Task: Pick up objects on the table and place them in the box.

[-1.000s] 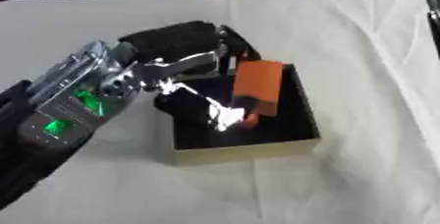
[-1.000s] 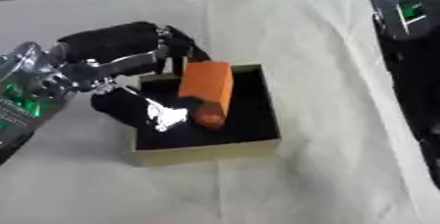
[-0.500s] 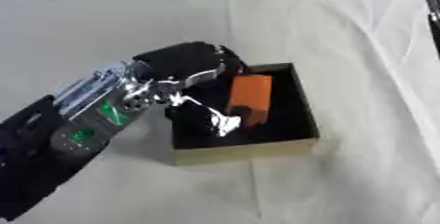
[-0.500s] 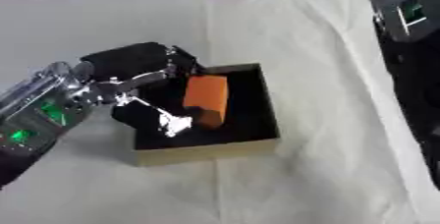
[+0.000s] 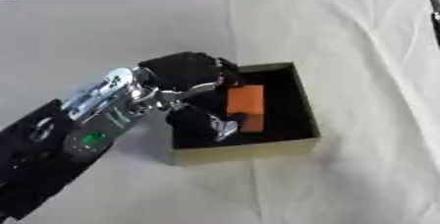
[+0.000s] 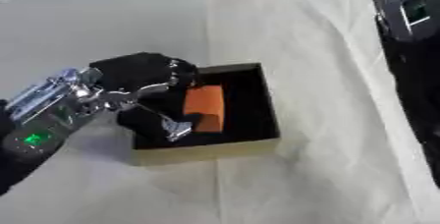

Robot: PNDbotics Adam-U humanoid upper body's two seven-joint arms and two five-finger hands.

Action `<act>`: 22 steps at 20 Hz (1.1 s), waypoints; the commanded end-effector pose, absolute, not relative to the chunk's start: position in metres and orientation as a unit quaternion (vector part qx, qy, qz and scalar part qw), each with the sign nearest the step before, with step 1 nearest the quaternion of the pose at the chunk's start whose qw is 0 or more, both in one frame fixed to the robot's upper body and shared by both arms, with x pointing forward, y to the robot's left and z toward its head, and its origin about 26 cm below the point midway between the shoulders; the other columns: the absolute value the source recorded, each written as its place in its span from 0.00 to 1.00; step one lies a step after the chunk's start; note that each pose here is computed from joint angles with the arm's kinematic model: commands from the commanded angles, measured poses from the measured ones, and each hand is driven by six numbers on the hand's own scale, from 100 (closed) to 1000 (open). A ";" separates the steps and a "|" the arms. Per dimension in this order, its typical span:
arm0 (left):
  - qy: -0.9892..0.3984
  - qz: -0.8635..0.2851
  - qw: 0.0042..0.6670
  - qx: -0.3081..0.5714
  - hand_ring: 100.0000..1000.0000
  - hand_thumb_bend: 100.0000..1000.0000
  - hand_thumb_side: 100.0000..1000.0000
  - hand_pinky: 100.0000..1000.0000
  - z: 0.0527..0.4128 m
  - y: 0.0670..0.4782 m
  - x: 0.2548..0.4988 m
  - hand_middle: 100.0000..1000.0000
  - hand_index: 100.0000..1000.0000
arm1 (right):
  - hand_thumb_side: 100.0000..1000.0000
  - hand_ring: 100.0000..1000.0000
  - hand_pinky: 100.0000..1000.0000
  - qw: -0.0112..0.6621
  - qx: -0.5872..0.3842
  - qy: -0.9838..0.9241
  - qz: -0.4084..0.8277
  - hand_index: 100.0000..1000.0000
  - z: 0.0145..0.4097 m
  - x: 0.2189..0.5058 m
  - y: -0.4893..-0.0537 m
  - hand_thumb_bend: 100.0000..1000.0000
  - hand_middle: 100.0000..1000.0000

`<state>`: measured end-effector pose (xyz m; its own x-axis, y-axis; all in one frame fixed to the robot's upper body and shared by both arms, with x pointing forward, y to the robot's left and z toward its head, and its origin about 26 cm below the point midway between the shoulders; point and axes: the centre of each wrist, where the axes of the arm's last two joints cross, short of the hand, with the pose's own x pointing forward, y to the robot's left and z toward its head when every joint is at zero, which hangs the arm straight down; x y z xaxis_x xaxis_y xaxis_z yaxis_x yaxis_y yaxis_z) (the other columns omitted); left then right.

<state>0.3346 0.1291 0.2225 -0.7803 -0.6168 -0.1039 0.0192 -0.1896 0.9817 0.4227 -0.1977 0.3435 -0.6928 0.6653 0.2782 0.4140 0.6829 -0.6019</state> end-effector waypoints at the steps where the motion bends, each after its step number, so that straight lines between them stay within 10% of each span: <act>1: -0.595 -0.724 0.199 0.285 0.76 0.00 0.84 0.55 0.238 0.137 0.331 0.76 0.86 | 0.81 0.71 0.86 0.228 -0.314 -0.887 0.250 0.72 0.357 0.416 -0.204 0.03 0.51; 22: -0.644 -0.679 0.184 0.301 0.78 0.15 1.00 0.58 0.280 0.159 0.305 0.79 0.90 | 0.81 0.71 0.86 0.236 -0.321 -0.884 0.245 0.72 0.353 0.416 -0.209 0.04 0.51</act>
